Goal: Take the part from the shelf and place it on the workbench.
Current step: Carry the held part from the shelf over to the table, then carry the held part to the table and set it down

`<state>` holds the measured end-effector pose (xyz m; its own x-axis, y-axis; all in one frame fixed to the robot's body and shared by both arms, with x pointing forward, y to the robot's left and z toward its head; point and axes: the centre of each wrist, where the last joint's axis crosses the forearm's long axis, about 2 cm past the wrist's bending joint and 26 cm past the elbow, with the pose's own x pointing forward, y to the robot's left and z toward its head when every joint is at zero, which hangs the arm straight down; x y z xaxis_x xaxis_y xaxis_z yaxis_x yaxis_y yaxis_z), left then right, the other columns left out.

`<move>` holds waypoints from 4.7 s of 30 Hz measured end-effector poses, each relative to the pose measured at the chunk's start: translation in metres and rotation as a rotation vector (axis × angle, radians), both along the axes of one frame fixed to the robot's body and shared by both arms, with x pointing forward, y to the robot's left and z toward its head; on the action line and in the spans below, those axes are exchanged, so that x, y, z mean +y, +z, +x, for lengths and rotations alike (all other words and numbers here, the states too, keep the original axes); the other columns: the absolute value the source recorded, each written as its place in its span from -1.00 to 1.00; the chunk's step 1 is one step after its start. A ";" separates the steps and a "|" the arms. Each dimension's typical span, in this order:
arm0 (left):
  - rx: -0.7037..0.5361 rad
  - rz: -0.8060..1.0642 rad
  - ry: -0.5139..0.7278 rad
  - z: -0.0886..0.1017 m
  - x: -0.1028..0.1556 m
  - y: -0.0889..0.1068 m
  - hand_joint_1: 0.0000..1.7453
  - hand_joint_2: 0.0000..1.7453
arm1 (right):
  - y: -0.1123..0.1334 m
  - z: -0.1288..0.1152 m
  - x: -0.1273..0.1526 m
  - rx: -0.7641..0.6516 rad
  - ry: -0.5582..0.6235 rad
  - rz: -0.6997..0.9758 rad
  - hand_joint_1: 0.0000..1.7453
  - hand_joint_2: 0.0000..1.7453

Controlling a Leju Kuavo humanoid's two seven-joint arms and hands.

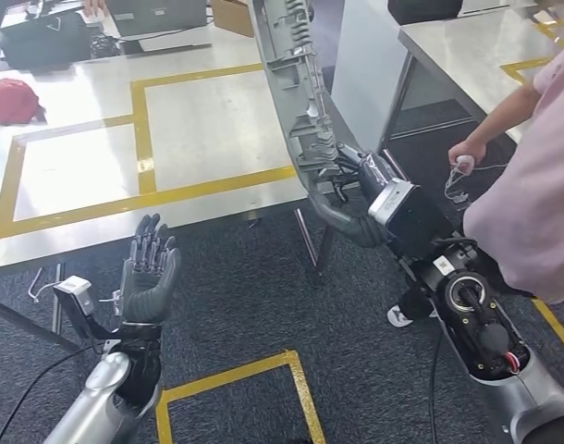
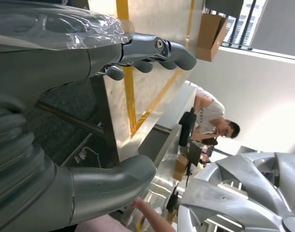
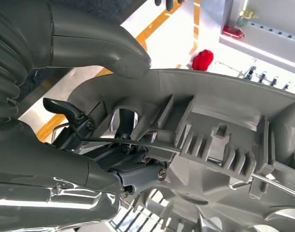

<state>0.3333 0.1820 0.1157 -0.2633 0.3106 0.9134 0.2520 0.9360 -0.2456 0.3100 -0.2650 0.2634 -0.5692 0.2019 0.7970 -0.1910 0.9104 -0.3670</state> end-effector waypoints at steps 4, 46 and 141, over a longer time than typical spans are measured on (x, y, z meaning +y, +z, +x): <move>-0.003 0.001 -0.001 0.001 0.000 0.001 -1.00 1.00 | 0.002 0.001 0.000 -0.008 0.000 0.001 1.00 1.00; -0.025 -0.006 -0.008 0.004 -0.001 0.002 -1.00 1.00 | -0.006 0.003 -0.001 -0.002 0.007 0.011 1.00 1.00; -0.026 -0.080 -0.097 0.027 -0.037 0.012 -1.00 1.00 | -0.026 0.153 0.062 -0.053 0.026 -0.695 1.00 1.00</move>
<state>0.3604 0.1447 0.1272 -0.2520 0.4074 0.8778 0.3476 0.8847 -0.3108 0.4627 -0.2027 0.2372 -0.6150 0.6410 0.4592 -0.1753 0.4566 -0.8722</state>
